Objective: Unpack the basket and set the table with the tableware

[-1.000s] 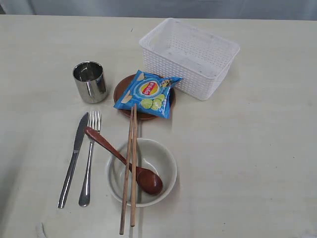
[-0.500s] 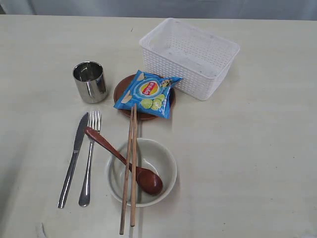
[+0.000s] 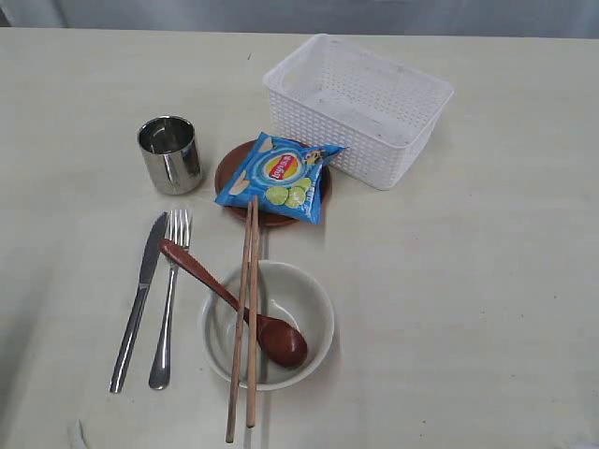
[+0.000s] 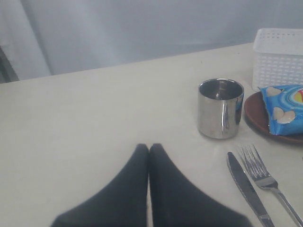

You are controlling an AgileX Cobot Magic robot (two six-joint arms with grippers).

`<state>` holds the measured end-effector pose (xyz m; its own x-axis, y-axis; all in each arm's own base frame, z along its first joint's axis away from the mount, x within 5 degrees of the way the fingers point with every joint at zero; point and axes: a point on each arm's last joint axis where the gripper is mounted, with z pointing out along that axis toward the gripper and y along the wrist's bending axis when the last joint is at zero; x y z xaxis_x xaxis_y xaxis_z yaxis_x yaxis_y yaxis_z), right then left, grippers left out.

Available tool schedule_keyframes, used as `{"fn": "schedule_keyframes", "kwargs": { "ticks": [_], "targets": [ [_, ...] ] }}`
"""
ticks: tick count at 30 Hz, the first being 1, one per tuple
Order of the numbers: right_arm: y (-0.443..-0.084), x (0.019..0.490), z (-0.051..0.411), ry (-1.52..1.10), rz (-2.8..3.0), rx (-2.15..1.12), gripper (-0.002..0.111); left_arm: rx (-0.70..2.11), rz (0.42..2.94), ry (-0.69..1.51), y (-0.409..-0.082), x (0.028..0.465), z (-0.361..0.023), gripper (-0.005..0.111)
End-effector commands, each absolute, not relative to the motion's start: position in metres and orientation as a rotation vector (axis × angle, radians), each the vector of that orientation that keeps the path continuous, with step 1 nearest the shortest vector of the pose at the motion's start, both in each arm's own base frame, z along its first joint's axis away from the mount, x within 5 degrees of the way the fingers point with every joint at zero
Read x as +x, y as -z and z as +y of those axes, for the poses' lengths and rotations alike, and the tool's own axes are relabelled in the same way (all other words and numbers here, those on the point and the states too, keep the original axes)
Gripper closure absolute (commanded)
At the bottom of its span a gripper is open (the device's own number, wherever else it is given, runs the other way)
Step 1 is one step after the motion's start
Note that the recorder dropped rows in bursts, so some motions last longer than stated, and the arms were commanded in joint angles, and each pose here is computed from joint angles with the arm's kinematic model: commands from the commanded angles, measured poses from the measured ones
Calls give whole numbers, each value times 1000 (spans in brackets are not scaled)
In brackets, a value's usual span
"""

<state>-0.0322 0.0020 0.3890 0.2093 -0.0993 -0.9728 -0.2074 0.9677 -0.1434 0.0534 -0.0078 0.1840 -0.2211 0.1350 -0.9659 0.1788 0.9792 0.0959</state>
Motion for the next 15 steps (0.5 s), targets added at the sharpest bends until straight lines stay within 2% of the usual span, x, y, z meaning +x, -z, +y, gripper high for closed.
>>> {"fn": "schedule_keyframes", "kwargs": {
  "ticks": [1,15],
  "targets": [
    [-367,-26,2,-47,1348,-257,109,227,1791,42,-184,53,-8,107],
    [-304,23,5,14,1417,-258,109,227,1791,42,-184,53,-8,107]
  ]
}}
